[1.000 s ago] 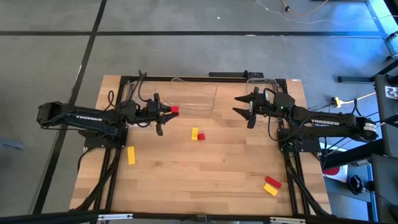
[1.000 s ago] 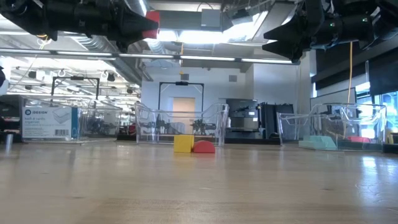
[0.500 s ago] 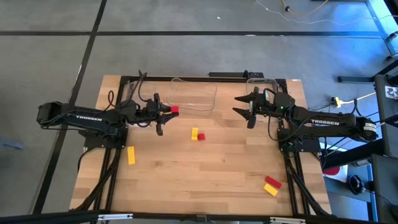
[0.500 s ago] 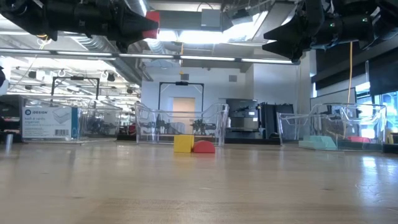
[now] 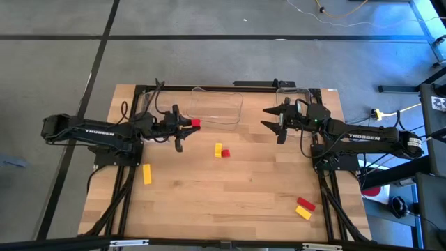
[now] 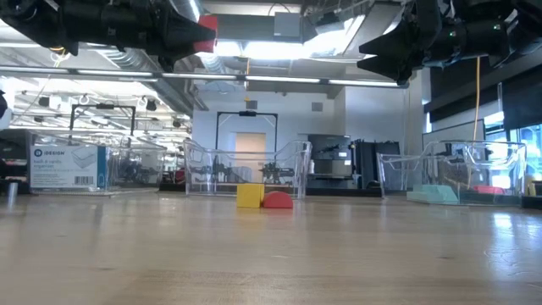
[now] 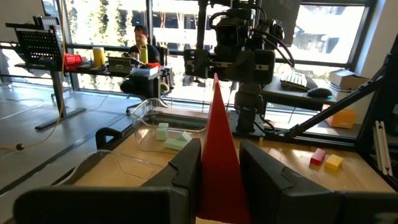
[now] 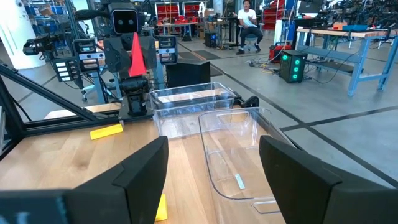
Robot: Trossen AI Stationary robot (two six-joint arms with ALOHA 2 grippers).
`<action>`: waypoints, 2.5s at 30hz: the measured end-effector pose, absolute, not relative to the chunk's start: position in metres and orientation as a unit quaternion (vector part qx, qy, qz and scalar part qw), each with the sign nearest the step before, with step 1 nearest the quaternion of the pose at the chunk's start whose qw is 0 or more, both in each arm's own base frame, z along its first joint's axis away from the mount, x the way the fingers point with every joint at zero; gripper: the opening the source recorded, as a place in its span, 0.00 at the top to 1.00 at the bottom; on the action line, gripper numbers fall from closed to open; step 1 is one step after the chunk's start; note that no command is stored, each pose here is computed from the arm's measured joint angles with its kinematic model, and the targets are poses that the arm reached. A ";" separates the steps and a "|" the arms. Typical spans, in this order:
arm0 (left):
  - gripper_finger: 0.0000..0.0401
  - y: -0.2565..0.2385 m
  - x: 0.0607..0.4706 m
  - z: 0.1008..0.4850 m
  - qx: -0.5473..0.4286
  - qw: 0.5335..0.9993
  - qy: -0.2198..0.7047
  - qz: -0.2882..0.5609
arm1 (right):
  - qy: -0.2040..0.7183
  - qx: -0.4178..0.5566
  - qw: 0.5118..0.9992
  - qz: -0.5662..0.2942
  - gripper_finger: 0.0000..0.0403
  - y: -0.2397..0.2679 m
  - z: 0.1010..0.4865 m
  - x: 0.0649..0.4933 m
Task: Sort & place blocks by color
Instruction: Put the left red block into the middle transparent bin
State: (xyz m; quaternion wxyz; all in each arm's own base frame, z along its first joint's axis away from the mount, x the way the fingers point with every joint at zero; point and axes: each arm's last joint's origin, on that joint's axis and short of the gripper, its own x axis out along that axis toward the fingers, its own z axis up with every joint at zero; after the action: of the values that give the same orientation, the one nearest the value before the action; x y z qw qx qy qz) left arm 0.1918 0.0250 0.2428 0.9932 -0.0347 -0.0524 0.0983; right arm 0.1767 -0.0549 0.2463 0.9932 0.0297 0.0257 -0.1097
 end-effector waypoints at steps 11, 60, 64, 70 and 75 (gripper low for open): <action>0.80 0.025 0.192 0.243 -0.037 0.993 -0.052 0.098 | 0.026 0.030 0.993 -0.110 0.37 -0.055 0.246 0.177; 0.80 0.037 0.267 0.218 -0.067 0.995 -0.062 0.033 | -0.009 0.032 0.998 0.062 0.37 -0.046 0.236 0.297; 0.80 0.035 0.276 0.216 -0.068 0.996 -0.056 0.028 | -0.010 0.031 0.998 0.046 0.37 -0.038 0.236 0.311; 0.80 0.032 0.289 0.212 -0.069 0.996 -0.044 0.021 | -0.013 0.022 1.000 0.017 0.37 -0.031 0.238 0.329; 0.80 0.032 0.290 0.213 -0.058 0.997 -0.047 0.021 | -0.010 0.023 1.000 0.001 0.37 -0.032 0.236 0.331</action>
State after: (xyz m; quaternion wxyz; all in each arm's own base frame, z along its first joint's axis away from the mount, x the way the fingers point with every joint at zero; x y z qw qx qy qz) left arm 0.2901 0.0319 0.2127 0.9970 -0.0575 -0.0470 0.0208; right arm 0.3309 -0.0322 0.2362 0.9997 0.0235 -0.0098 0.0008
